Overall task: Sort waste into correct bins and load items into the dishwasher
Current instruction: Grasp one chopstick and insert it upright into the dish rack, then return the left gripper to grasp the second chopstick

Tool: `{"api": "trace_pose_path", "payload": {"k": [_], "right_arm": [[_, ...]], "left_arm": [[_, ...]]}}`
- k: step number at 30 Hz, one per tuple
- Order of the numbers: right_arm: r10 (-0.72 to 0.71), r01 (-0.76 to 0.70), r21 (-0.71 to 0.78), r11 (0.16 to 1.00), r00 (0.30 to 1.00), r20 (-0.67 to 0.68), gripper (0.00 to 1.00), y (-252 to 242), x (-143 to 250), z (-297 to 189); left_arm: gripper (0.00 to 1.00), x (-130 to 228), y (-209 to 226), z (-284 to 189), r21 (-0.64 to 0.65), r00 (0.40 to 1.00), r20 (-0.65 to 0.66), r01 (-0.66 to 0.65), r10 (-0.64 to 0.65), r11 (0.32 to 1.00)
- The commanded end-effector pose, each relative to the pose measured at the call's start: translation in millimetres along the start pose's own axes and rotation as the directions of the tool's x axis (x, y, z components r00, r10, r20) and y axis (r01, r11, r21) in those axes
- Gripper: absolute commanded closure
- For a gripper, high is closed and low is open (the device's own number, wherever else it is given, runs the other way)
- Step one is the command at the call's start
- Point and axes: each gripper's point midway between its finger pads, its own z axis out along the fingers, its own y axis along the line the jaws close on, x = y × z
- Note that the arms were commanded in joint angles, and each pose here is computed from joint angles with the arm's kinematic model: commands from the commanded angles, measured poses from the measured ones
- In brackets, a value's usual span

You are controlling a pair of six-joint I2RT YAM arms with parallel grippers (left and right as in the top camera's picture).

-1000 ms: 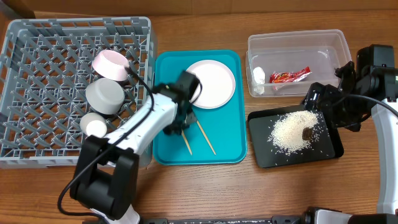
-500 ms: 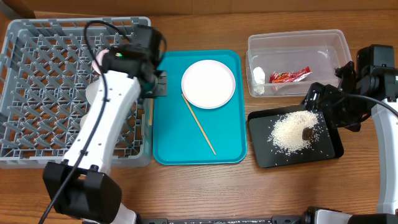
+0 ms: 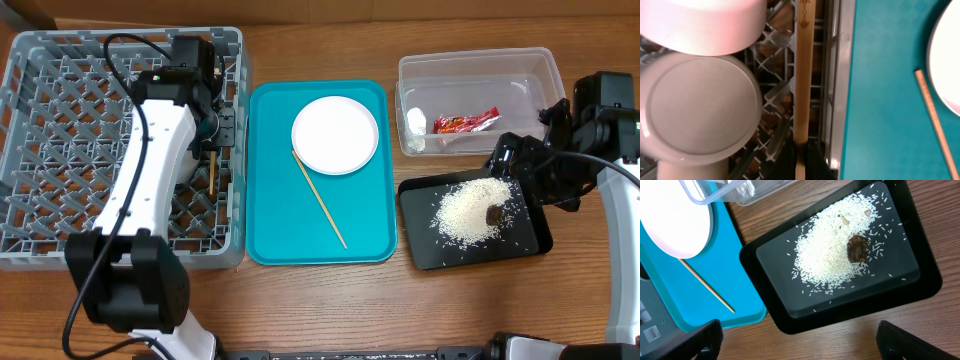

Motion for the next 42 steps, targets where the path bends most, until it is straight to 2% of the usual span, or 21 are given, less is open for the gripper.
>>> {"api": "trace_pose_path", "payload": {"k": [1, 4, 5, 10, 14, 17, 19, 24, 29, 37, 42], "right_arm": [[-0.005, 0.005, -0.004, 1.0, 1.0, 0.02, 0.0, 1.1, -1.8, -5.0], [-0.005, 0.005, -0.004, 1.0, 1.0, 0.02, 0.0, 1.1, -1.8, -5.0], [-0.005, 0.005, -0.004, 1.0, 1.0, 0.02, 0.0, 1.1, -1.8, -5.0], [-0.005, 0.005, -0.004, 1.0, 1.0, 0.02, 0.0, 1.1, -1.7, -5.0], [-0.005, 0.005, -0.004, 1.0, 1.0, 0.02, 0.0, 1.1, -1.8, -5.0], [-0.005, 0.005, -0.004, 1.0, 1.0, 0.021, 0.0, 1.2, -1.8, -5.0], [-0.005, 0.005, -0.004, 1.0, 1.0, 0.02, 0.0, 1.1, -1.8, -5.0], [-0.005, 0.005, -0.004, 1.0, 1.0, 0.02, 0.0, 1.1, -1.8, -5.0], [-0.005, 0.005, -0.004, 1.0, 1.0, 0.02, 0.0, 1.1, -1.7, -5.0], [-0.005, 0.005, -0.004, 1.0, 1.0, 0.02, 0.0, 1.1, -1.8, -5.0], [-0.005, 0.005, -0.004, 1.0, 1.0, 0.02, 0.0, 1.1, -1.8, -5.0]], "left_arm": [[0.91, -3.5, 1.2, 6.3, -0.009, 1.0, -0.007, -0.008, 0.008, 1.0], [0.56, -4.0, -1.2, 5.8, 0.003, 1.0, -0.006, 0.024, -0.024, 1.0], [0.47, -3.6, -3.9, 5.7, 0.017, 1.0, -0.008, 0.025, -0.025, 1.0], [0.44, 3.5, -33.3, 2.4, 0.184, 0.997, -0.051, 0.063, -0.055, 0.981], [0.45, 9.2, -83.3, -13.4, 0.441, 0.993, -0.104, 0.098, -0.057, 0.892], [0.47, 12.7, -113.2, -22.6, 0.518, 0.995, -0.102, 0.06, -0.008, 0.853], [0.48, 17.0, -124.6, -21.5, 0.495, 0.993, -0.117, 0.068, -0.011, 0.866], [0.45, 32.1, -147.1, -4.1, 0.324, 0.977, -0.177, 0.172, -0.119, 0.93], [0.45, 52.3, -173.0, 20.6, 0.179, 0.957, -0.203, 0.242, -0.205, 0.953], [0.43, 80.4, -188.1, 68.6, 0.018, 0.919, -0.279, 0.294, -0.277, 0.956], [0.37, 94.1, -190.5, 94.3, -0.02, 0.893, -0.347, 0.298, -0.286, 0.954]]}}
